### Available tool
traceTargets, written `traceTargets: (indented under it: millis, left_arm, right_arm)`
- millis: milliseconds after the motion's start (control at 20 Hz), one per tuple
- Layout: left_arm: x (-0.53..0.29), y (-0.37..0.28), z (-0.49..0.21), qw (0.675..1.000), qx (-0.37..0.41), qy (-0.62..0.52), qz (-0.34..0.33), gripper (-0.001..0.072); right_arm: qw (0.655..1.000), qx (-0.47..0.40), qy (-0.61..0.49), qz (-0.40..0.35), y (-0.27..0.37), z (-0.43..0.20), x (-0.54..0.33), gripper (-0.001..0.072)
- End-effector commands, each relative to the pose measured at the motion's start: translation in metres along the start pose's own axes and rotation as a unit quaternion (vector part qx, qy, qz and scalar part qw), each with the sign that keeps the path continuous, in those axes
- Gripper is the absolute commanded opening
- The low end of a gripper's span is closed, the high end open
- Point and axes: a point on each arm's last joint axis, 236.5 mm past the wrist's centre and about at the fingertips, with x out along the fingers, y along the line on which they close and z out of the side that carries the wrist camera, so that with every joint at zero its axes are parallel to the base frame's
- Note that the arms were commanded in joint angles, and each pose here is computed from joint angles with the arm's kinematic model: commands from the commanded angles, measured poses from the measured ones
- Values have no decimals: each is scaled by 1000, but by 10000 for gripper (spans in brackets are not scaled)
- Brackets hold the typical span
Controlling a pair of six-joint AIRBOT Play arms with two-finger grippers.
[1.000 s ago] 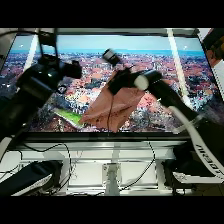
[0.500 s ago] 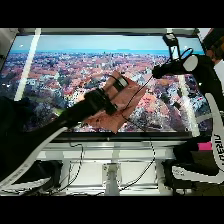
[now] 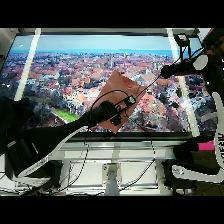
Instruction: Fold the clothes and pants, and hang the long-sleeved shirts on hangers.
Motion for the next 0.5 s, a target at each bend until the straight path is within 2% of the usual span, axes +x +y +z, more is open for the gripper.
traceTargets:
  millis: [0,100,200,250,300,450]
  left_arm:
    - [11,30,16,997,-5,-33,68,464]
    - [4,55,24,991,-13,-50,120,466]
    - [3,69,24,988,-3,-51,143,461]
    - [3,75,21,988,-9,-48,145,288]
    - [3,81,18,988,-15,-45,148,22]
    - [-11,108,14,984,-32,-51,167,17]
  right_arm:
    - [1000,1,9,2,0,-4,-1,406]
    - [1000,1,14,4,1,-7,-1,407]
    - [1000,1,13,4,1,-6,-1,406]
    - [1000,1,13,4,1,-6,-1,406]
    - [1000,1,13,4,1,-6,-1,406]
    - [1000,1,12,3,0,-6,-1,406]
